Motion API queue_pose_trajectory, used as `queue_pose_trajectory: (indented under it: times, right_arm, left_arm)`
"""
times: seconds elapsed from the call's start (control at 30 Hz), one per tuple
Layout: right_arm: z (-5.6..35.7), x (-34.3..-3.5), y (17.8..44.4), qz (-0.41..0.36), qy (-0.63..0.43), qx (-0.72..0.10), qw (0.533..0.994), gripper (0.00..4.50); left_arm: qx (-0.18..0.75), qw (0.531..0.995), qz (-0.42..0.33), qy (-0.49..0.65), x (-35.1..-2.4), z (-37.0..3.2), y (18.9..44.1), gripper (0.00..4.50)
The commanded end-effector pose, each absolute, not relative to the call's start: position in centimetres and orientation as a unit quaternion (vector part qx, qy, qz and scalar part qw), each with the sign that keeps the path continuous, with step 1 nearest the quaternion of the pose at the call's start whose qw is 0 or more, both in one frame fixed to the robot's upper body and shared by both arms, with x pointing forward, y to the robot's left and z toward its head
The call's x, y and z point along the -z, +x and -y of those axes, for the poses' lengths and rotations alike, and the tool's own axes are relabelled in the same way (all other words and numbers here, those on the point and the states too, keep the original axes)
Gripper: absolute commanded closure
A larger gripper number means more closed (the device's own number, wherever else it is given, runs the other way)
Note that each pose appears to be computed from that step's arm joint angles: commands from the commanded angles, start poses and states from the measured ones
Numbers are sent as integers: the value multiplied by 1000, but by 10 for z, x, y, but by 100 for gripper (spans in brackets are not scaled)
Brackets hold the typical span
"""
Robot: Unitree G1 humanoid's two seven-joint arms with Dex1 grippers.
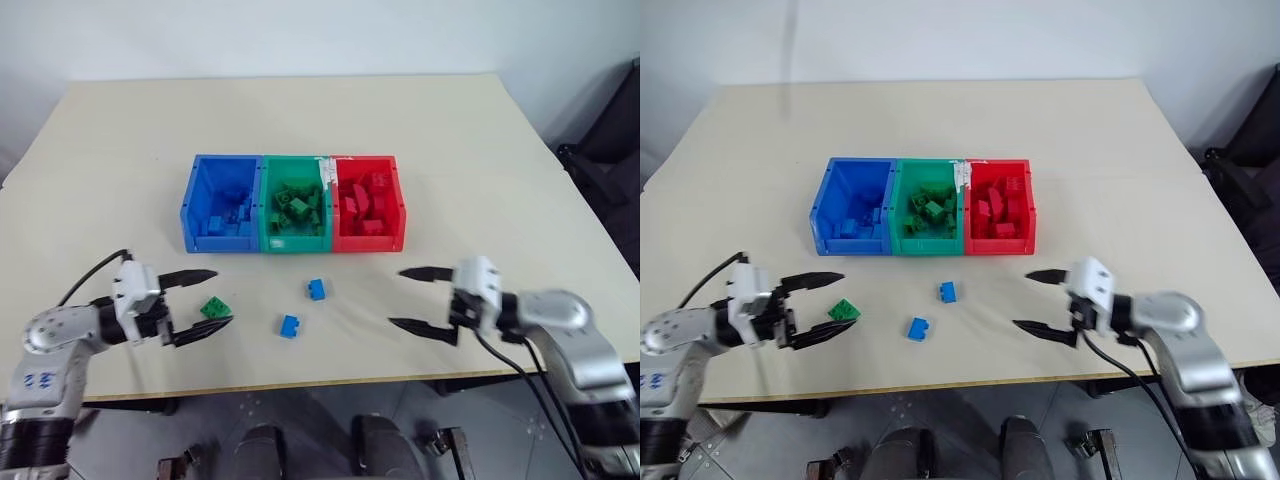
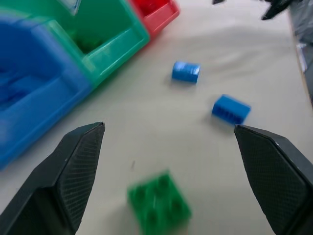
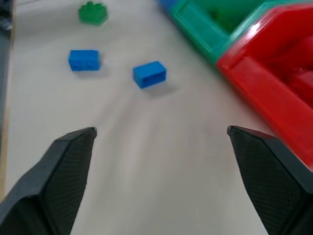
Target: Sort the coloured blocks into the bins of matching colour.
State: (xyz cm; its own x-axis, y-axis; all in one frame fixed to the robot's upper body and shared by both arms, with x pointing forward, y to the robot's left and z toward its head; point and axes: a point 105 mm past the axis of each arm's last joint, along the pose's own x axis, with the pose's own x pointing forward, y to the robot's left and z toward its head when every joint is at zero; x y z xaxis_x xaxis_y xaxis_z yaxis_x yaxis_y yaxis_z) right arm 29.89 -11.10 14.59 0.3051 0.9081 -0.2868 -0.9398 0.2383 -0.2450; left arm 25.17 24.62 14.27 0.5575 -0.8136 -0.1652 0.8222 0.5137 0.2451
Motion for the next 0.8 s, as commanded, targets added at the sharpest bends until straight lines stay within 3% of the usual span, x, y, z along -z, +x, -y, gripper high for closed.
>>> queue_pose_trajectory:
  times: [0.03, 0.2, 0.43, 0.53, 0.73, 0.8]
  right_arm:
    - [80, -135, 300, -78, -182, -617, 761, 3]
    - [43, -128, 313, -79, -206, -639, 737, 3]
    - [25, -120, 333, -67, -256, -642, 719, 3]
    - [30, -119, 338, -62, -274, -644, 711, 61]
    - [40, -117, 337, -56, -286, -657, 695, 265]
    - [38, -120, 337, -51, -281, -662, 693, 301]
  left_arm:
    - [453, 875, 21, 169, -162, -253, 234, 0]
    - [447, 883, -5, 145, -152, -252, 210, 0]
    - [444, 886, -4, 135, -150, -243, 201, 0]
    - [443, 886, -1, 134, -150, -240, 202, 0]
    - [438, 890, 8, 128, -150, -239, 204, 0]
    - [433, 893, 12, 122, -150, -239, 205, 0]
